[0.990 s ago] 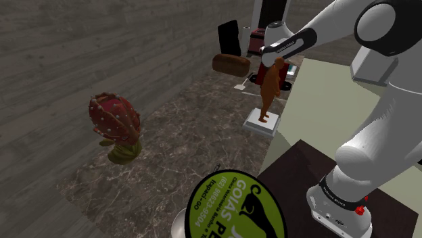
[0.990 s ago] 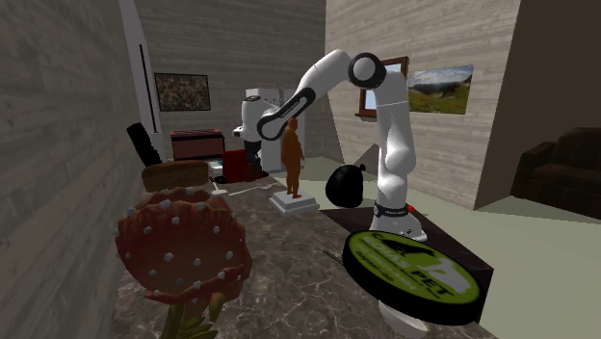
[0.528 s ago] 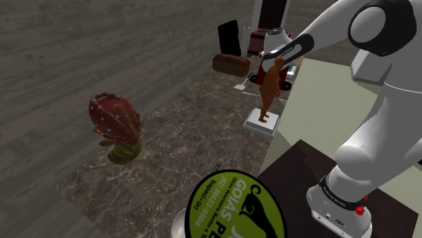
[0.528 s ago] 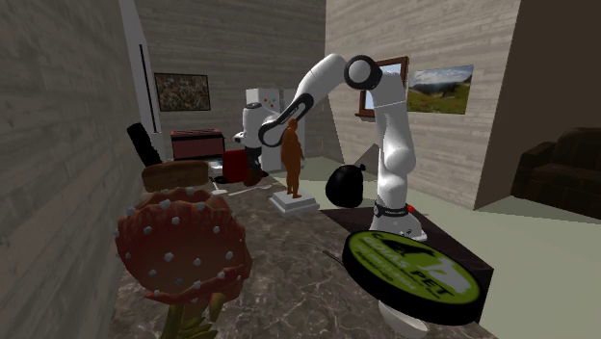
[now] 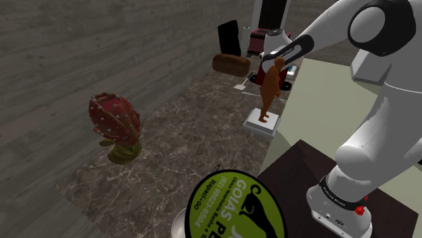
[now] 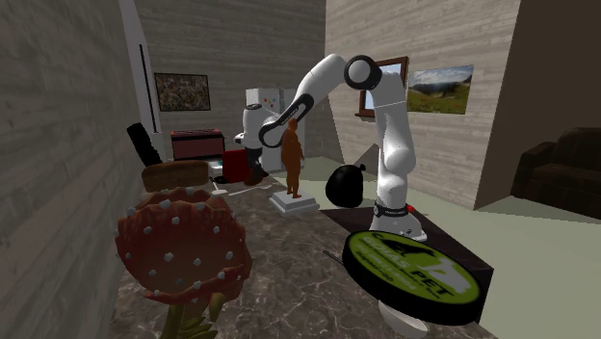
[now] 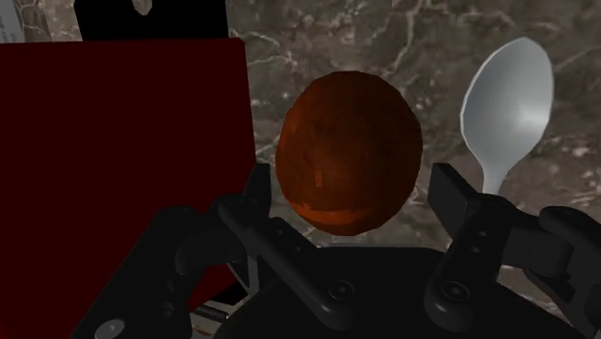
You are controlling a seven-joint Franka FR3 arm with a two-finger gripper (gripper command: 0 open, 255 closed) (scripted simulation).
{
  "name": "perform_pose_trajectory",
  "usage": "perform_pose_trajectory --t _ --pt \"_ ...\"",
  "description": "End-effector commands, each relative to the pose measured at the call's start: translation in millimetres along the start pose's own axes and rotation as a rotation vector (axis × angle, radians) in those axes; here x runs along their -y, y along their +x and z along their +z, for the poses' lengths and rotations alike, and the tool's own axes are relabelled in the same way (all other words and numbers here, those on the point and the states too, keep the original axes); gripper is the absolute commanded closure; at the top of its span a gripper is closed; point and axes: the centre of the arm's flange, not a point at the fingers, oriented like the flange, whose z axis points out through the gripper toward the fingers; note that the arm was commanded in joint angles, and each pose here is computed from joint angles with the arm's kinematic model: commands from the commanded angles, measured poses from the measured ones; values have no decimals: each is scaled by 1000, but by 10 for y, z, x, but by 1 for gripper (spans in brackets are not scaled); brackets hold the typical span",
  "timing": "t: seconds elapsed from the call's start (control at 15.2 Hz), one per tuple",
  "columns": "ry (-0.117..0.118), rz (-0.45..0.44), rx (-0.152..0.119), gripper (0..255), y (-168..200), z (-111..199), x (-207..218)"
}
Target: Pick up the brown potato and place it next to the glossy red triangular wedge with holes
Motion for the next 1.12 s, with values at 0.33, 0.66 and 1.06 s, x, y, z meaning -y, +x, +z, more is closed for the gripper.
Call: perform_pose_trajectory --t 0.33,0.66,1.06 --pt "6 -6 3 0 39 -105 48" --pt "6 -6 3 0 40 -473 46" --pt "6 -6 3 0 40 -473 45"
